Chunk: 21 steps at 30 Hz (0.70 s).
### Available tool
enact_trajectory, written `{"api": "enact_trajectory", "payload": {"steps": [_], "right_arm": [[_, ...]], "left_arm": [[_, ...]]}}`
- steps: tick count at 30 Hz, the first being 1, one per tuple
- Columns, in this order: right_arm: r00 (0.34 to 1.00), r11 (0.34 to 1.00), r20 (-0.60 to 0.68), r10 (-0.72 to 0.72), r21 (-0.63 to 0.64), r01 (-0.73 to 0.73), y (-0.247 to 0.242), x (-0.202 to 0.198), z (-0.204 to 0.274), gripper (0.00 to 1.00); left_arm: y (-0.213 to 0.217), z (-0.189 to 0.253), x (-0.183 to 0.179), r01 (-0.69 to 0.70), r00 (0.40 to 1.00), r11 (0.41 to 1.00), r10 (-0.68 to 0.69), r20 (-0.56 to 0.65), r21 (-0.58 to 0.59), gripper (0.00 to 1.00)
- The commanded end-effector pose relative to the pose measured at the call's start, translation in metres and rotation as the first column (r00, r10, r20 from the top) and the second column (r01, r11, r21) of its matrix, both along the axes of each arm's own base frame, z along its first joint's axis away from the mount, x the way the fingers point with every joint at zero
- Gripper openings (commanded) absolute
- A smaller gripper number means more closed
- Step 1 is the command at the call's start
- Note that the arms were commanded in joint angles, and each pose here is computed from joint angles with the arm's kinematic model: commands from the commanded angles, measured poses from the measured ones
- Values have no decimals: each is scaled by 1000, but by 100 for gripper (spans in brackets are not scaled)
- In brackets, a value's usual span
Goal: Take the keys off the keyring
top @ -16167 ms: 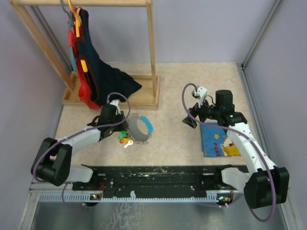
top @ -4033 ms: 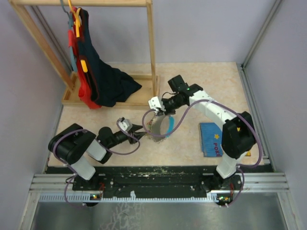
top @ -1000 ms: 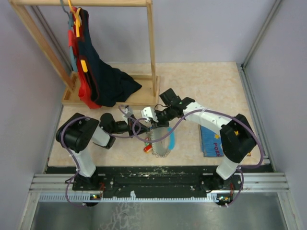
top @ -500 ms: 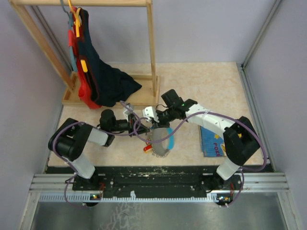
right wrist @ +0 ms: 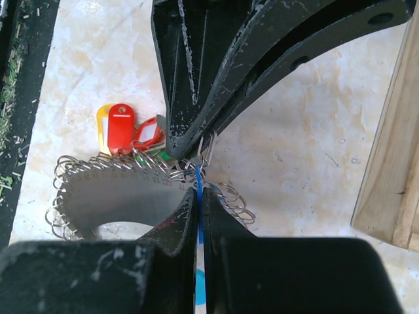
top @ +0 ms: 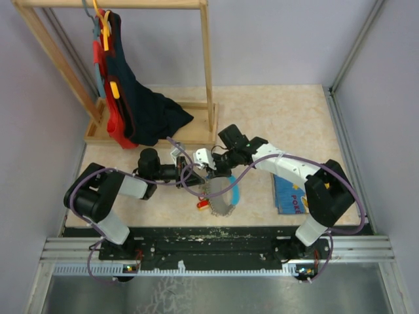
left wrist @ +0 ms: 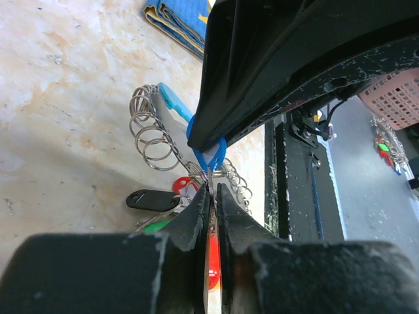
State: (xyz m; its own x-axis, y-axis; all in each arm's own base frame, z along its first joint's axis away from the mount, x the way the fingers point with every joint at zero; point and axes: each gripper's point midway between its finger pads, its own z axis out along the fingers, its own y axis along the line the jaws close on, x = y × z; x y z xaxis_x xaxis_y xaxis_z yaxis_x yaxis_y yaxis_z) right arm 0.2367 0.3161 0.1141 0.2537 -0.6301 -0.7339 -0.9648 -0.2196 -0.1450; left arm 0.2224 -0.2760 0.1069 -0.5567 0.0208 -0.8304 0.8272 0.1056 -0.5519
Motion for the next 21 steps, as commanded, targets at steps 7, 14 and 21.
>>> {"api": "enact_trajectory", "payload": {"steps": [7,14,21], "right_arm": [[1000,999,21,23,38,-24,5,-4,17,0],[998,998,32,47,34,-49,2,-8,18,0],[996,998,57,62,17,-63,-2,-8,17,0]], "left_arm": [[-9,10,-15,109,994,993,-108,20,-37,17],[-7,6,-19,110,994,994,-110,5,-27,17],[-7,-7,-15,90,996,996,-89,-28,25,10]]}}
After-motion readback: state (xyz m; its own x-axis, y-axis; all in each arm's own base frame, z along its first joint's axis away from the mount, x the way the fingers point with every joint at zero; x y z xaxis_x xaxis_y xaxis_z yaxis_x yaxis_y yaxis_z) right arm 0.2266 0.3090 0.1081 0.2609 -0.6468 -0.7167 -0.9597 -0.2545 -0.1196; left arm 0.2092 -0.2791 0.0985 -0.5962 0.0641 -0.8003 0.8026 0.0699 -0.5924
